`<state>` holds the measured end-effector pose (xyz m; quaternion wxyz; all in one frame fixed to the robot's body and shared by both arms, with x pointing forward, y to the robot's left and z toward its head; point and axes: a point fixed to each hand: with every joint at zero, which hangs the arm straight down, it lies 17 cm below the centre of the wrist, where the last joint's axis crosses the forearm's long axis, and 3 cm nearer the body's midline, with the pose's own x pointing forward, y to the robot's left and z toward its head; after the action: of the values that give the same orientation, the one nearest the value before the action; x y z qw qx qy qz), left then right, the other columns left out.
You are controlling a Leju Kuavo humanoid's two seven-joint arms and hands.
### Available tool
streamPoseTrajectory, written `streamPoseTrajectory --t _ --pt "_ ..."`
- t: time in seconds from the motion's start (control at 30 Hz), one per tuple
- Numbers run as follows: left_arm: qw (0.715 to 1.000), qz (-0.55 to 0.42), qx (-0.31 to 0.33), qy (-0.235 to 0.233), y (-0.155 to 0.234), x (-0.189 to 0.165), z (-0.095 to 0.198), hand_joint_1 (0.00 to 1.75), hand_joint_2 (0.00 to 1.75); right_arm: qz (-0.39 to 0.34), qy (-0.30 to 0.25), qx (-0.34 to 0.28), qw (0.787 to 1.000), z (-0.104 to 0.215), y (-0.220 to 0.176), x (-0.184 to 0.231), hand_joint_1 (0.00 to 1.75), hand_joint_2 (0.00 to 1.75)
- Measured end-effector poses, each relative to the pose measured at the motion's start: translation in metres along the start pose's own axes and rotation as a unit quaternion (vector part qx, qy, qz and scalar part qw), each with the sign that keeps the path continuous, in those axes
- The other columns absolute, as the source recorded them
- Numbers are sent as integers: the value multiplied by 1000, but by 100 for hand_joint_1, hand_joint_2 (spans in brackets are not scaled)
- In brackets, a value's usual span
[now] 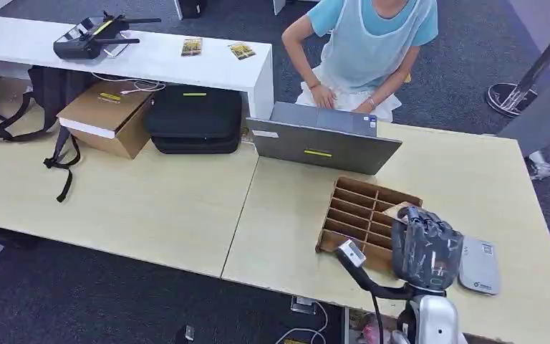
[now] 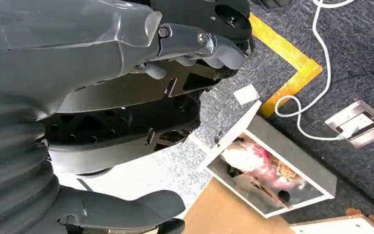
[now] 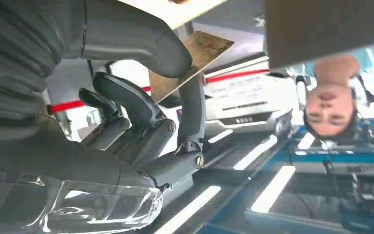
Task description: Pass the card to the sensor for recognition and then transmit it.
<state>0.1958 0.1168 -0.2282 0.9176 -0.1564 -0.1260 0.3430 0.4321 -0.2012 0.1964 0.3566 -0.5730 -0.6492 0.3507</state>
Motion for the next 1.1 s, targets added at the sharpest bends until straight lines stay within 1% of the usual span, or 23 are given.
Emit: streamPoseTrajectory --t 0.13,0.2,0.3,0.57,0.7,0.77,0.87,1.1 --pt "1000 -3 0 0 0 0 0 0 175 4 -26 -28 999 -27 -14 8 175 175" --pt "1000 -4 -1 0 -2 0 0 0 175 7 -47 -44 998 -49 -23 15 175 175" --pt "1000 -9 -3 -2 -4 2 0 0 175 7 -70 -55 996 -91 -36 27 175 175" --pt "1000 -25 -13 -6 -18 7 0 0 175 9 -103 -37 994 -203 -58 53 175 175" --pt "999 -34 -19 -7 -26 7 0 0 175 13 -111 -13 994 -241 -61 65 175 175" --pt "999 -36 -22 -7 -30 7 0 0 175 15 -114 11 993 -253 -55 73 175 175" --pt "999 -39 -23 -7 -31 6 1 0 175 22 -120 36 992 -262 -48 86 175 175" --pt "999 -41 -27 -4 -37 2 1 0 175 17 -121 83 989 -266 -30 102 175 175"
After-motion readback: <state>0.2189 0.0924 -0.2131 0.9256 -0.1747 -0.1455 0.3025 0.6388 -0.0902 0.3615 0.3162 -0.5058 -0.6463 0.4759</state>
